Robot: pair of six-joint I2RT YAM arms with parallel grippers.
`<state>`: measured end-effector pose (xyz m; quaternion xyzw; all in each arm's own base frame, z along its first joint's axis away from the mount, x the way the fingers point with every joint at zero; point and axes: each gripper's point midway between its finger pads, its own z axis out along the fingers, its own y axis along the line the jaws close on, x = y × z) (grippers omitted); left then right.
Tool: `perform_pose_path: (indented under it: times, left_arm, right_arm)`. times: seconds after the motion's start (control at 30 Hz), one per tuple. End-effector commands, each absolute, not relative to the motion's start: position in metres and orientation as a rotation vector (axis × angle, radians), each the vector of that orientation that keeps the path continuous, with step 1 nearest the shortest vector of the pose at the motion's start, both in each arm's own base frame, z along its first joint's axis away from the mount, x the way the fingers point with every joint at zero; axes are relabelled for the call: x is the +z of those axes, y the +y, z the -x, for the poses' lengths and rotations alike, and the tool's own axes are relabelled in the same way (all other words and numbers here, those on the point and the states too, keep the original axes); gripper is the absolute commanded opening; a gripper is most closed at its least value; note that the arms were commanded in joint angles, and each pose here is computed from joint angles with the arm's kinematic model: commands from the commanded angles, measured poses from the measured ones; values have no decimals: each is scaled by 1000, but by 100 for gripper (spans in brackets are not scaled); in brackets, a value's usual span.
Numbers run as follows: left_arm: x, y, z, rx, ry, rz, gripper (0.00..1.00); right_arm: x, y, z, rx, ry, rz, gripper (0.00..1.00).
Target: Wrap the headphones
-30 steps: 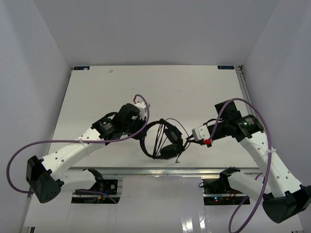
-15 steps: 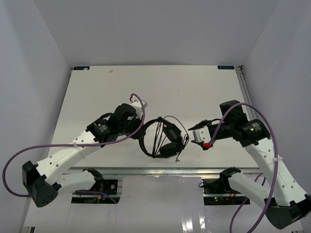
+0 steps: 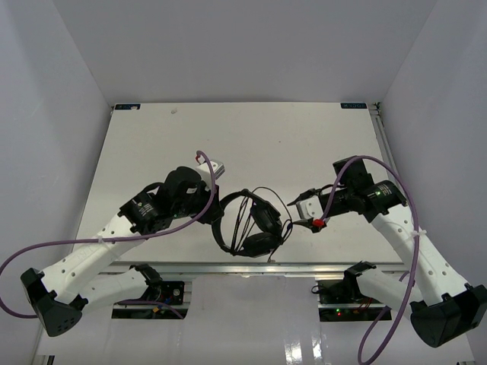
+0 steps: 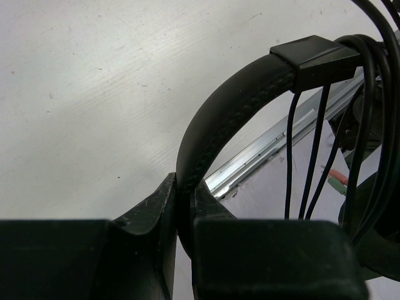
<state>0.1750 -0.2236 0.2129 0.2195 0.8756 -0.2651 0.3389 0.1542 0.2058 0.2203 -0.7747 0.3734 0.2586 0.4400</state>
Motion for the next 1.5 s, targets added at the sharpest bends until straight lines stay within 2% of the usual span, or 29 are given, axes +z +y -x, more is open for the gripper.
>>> perform_pose_path:
  times: [0.0,0.4,0.83,1.13,1.33,1.47]
  left_arm:
    - [234,-233,-174,-776,2211,-570,0]
    - [228,-240,-181,-777,2233,-544,0]
    - [242,-249,-179,-844,2209,-542,0]
    - [247,-253,-173,-889,2201,-564,0]
    - [241,-251,-172,-887,2211,-571,0]
    - [235,-250,-173,-863,2227,-577,0]
  right_arm:
    - [252,215,-139,707,797,1863,58]
    - [259,210,-111,761,743,1857,58]
    - [241,213,-108,830,777,1850,42]
    - [244,217,-123,760,758,1853,36]
    - [256,217,-136,666,753,1860,18]
    - [272,215,-148,578,746,1865,12]
